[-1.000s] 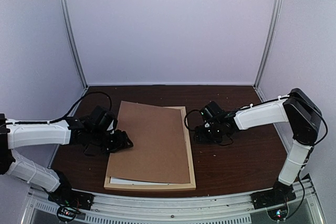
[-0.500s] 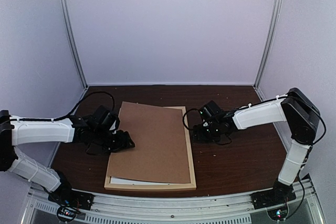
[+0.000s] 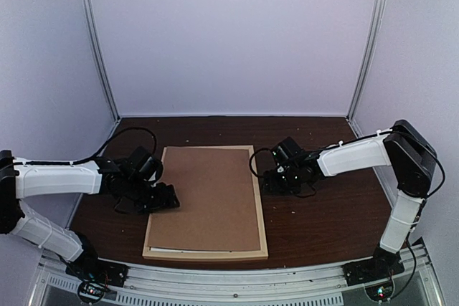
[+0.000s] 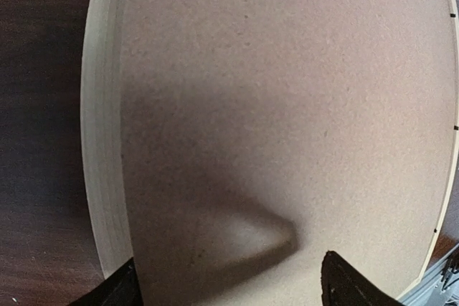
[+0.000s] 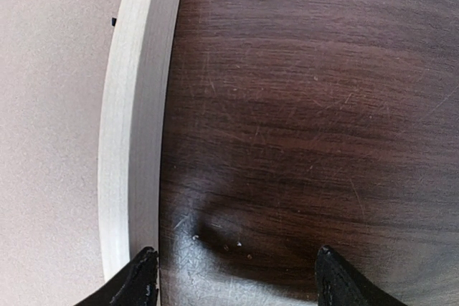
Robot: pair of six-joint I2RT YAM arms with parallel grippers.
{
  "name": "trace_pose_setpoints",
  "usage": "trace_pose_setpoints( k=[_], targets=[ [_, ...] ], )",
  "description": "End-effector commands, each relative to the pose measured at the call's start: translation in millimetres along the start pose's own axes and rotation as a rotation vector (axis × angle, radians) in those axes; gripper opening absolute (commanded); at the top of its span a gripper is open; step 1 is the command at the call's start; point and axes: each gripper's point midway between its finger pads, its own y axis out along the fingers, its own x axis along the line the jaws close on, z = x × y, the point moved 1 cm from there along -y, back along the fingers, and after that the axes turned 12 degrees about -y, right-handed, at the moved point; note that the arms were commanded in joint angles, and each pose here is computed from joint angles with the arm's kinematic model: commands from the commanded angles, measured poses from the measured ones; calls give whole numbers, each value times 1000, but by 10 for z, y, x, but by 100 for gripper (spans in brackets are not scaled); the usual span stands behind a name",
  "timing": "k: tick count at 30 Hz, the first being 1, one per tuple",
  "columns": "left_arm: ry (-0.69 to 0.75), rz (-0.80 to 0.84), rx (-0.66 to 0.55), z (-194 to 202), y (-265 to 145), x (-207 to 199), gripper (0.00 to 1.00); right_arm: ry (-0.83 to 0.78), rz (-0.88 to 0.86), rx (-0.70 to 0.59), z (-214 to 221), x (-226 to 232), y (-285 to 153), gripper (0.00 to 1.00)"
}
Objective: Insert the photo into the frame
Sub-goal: Place the backboard with the photo.
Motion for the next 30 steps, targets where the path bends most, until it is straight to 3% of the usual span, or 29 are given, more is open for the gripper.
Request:
trace_pose_setpoints(
  k=[1,30],
  targets=[
    [35,28,-25,-67,-73,-130,81,5,5,203,607,-87,242,75],
    [111,-85,-80,-177,-136,13,83,-2,4,208,617,-67,245,75]
  ],
)
